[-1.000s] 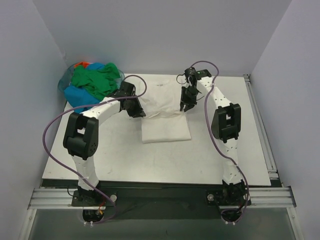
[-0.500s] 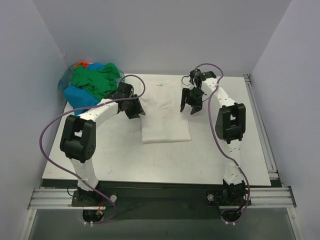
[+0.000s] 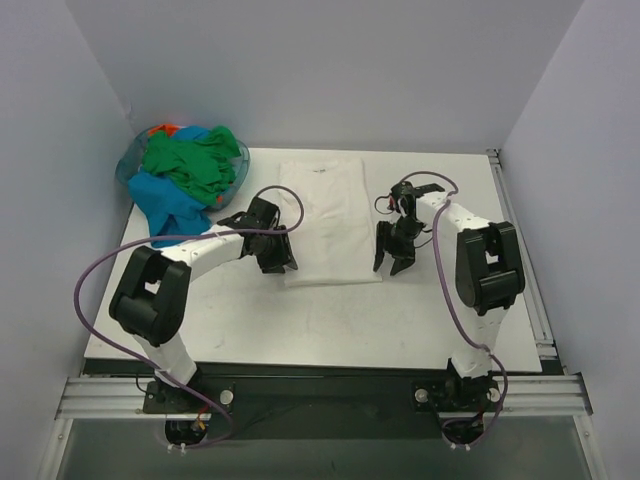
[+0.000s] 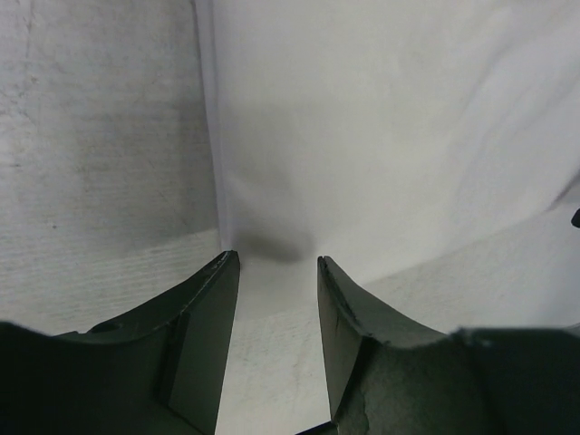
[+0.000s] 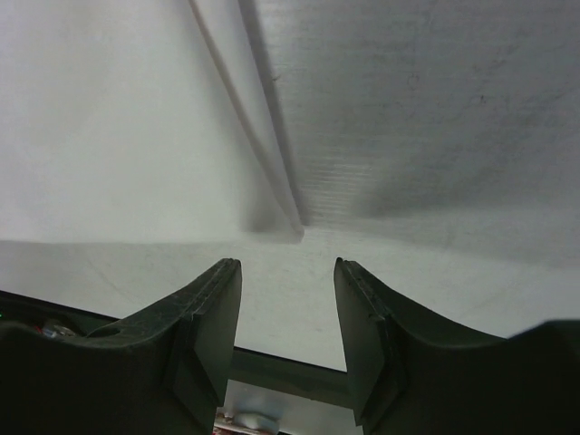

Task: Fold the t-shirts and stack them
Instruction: Fold the folded rectangular tshirt in 1/3 of the way, then grab one side of the 2/3 rectangular tshirt with both arms

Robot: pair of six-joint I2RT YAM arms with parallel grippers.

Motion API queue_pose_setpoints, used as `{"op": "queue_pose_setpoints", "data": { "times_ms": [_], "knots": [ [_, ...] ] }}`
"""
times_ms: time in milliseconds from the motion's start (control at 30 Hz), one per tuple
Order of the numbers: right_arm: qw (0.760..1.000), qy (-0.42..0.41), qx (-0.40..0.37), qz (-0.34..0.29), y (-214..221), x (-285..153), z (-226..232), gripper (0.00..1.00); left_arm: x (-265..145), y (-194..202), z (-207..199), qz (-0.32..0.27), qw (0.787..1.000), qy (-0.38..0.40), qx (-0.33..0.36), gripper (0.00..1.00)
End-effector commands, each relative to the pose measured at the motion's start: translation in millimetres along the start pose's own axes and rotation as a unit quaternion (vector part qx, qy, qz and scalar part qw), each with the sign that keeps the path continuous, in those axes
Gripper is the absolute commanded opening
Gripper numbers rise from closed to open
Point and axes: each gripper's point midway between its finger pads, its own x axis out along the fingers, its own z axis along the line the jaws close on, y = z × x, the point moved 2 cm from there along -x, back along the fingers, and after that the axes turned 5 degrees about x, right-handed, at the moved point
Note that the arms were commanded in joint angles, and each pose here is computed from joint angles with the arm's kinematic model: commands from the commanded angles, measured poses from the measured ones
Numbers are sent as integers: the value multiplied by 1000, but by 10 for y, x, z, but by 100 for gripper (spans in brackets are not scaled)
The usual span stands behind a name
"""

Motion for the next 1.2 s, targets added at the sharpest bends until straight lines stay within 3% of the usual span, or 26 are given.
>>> {"op": "queue_pose_setpoints", "data": {
  "times_ms": [0, 533, 733, 1167],
  "knots": [
    [1000, -20, 1, -20, 44, -62, 34, 45, -132, 16, -56, -20, 1000, -1, 3, 50],
    [1000, 10, -13, 27, 305, 315, -42, 36, -223, 254, -15, -17, 1000, 0, -10, 51],
    [999, 31, -17, 33, 334, 400, -118, 25, -131, 317, 25, -3, 1000, -8, -11, 52],
    [999, 35, -19, 29, 294, 394, -120, 18, 88, 326, 20, 15, 1000, -8, -13, 52]
  ]
}}
